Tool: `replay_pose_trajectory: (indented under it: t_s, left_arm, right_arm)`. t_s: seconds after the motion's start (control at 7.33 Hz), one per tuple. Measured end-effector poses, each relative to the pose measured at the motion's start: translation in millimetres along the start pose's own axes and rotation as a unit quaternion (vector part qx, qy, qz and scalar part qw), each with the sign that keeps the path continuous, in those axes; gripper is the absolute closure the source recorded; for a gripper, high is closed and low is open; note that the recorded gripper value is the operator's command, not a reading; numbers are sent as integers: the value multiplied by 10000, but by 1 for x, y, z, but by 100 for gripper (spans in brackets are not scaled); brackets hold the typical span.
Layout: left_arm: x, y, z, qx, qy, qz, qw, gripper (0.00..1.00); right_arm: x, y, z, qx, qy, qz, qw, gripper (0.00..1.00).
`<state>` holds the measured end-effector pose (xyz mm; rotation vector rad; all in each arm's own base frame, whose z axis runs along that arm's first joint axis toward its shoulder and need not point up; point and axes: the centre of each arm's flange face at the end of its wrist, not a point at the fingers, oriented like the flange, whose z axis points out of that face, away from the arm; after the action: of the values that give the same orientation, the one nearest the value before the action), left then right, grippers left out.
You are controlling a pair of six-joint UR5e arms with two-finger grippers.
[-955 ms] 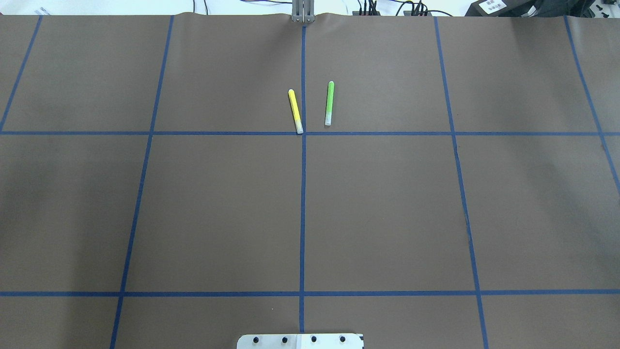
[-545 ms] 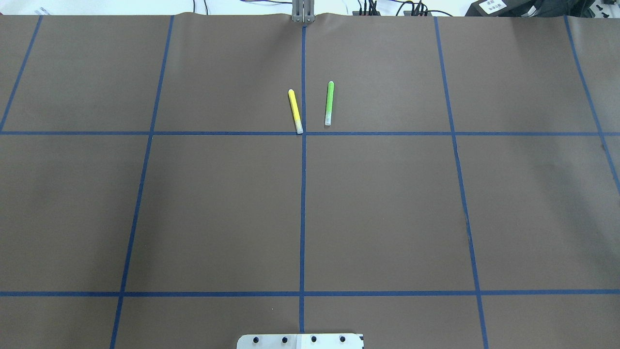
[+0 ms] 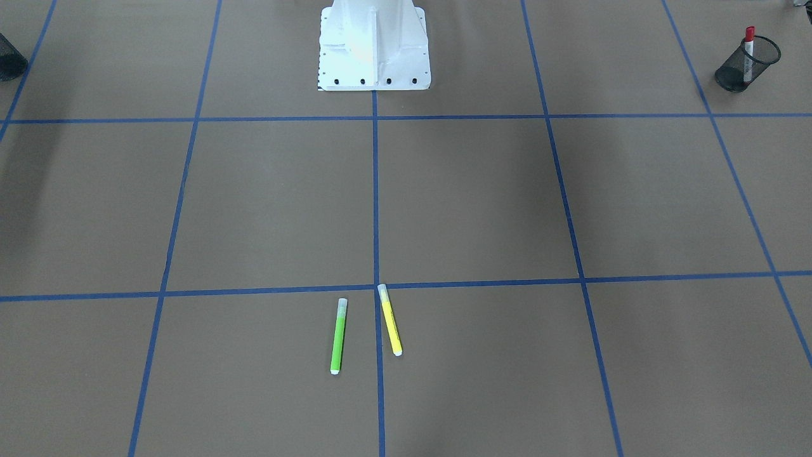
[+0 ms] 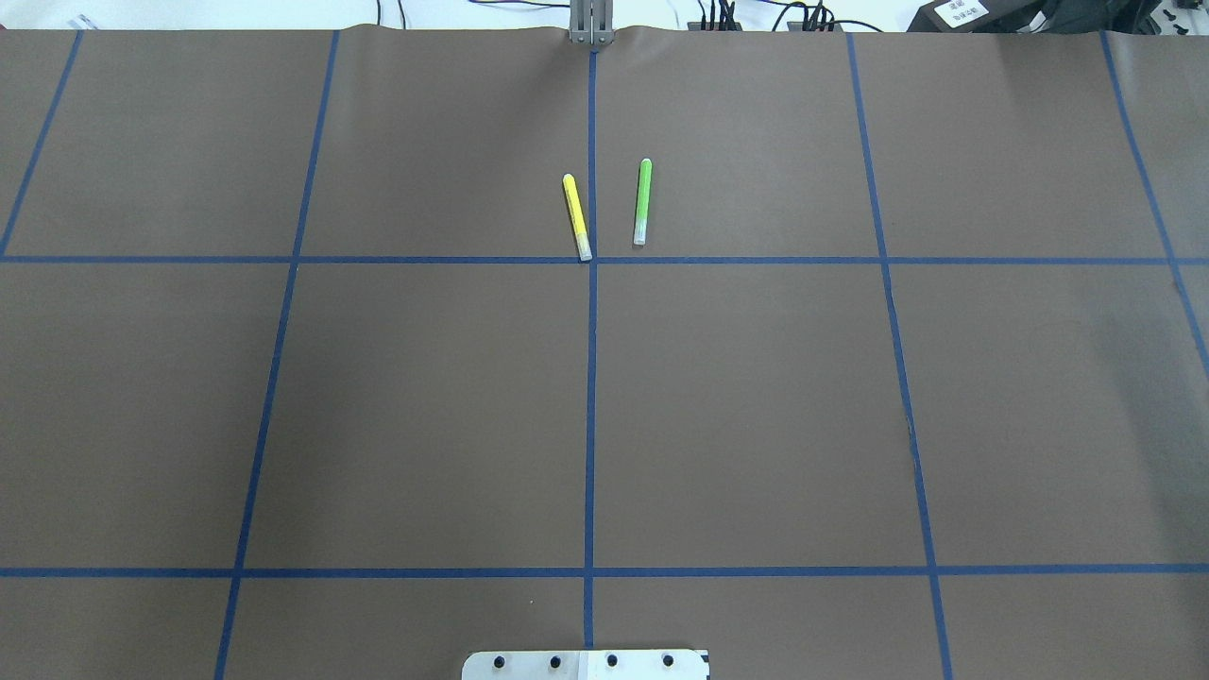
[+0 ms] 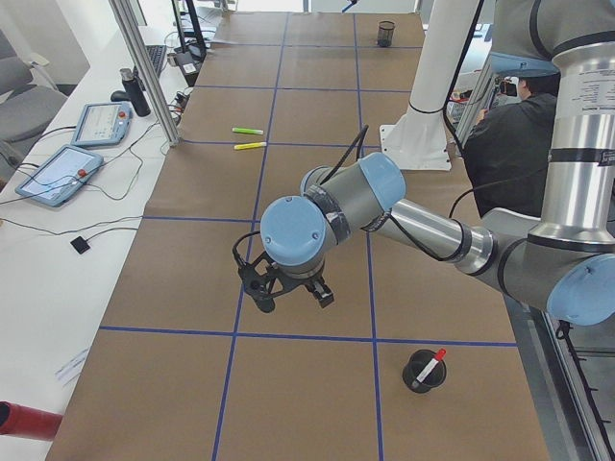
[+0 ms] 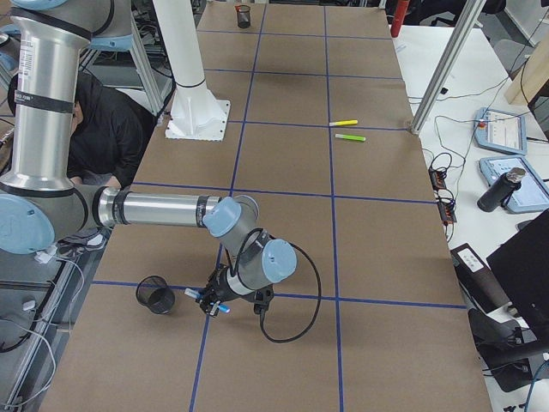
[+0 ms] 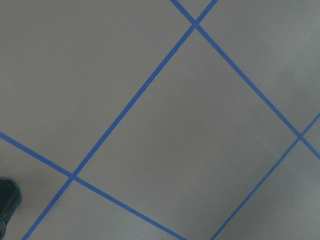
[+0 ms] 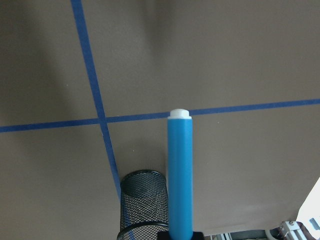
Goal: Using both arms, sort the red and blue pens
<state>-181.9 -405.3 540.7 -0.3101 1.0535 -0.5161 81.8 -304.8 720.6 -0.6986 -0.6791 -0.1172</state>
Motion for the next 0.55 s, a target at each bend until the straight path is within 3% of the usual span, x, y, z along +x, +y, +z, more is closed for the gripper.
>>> replay_pose_trajectory:
  t_s: [0.27,0.55]
  left_arm:
    - [15,-4,-8,192,-27,307,9993,0]
    - [20,-6,-10,253,-6,429,9988,0]
  right_arm:
    - [25,32,23,-194,-214,163,9994,100]
    - [28,62,17,-501,-412,142,9978,100]
